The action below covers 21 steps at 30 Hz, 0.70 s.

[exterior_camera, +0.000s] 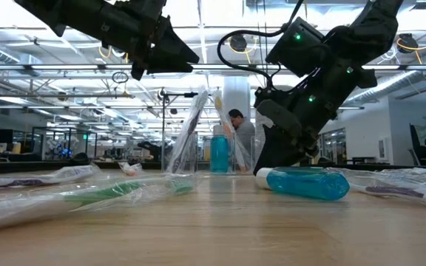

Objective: Pick & Place toothbrushing station
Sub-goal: Put the top blue mouthwash into the transparent organizer

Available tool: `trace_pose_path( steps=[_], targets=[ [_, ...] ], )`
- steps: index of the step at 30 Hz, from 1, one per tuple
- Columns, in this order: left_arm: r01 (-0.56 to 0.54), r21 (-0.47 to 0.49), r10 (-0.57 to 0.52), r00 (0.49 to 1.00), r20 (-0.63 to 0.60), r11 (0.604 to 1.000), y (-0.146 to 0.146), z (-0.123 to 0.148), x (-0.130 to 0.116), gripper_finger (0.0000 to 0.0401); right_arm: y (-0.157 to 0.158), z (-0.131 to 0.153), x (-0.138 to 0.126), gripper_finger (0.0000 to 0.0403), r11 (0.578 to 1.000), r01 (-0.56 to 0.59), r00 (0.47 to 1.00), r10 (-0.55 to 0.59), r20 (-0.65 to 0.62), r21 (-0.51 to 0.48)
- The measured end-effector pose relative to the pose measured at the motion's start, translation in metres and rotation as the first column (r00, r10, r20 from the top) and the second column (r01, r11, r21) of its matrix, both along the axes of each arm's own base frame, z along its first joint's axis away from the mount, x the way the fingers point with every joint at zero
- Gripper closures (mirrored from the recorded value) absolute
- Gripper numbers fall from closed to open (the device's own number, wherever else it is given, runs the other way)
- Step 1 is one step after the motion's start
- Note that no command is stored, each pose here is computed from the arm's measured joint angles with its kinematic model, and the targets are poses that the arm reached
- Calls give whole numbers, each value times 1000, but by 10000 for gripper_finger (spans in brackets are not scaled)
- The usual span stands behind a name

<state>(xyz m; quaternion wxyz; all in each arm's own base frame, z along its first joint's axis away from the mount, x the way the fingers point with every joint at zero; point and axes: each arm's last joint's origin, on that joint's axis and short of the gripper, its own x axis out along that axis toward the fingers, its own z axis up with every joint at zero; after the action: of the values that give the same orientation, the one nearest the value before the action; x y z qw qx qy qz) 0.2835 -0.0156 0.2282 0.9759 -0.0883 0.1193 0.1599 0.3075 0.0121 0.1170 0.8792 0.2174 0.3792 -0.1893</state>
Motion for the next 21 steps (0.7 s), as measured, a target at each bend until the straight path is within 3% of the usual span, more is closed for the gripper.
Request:
trace_pose_path(
  steps=[11, 17, 21],
  targets=[
    [1, 1, -1, 1000, 0, 1000, 0, 0, 0, 244, 1, 6, 0, 304, 999, -50, 998, 50, 26, -6],
    [3, 0, -3, 1000, 1, 1000, -1, 0, 0, 245, 3, 27, 8, 307, 991, -124, 974, 130, 183, -49],
    [13, 6, -13, 1000, 1, 1000, -3, 1, -1, 245, 6, 41, 17, 305, 979, -158, 924, 193, 330, -129]
  ],
)
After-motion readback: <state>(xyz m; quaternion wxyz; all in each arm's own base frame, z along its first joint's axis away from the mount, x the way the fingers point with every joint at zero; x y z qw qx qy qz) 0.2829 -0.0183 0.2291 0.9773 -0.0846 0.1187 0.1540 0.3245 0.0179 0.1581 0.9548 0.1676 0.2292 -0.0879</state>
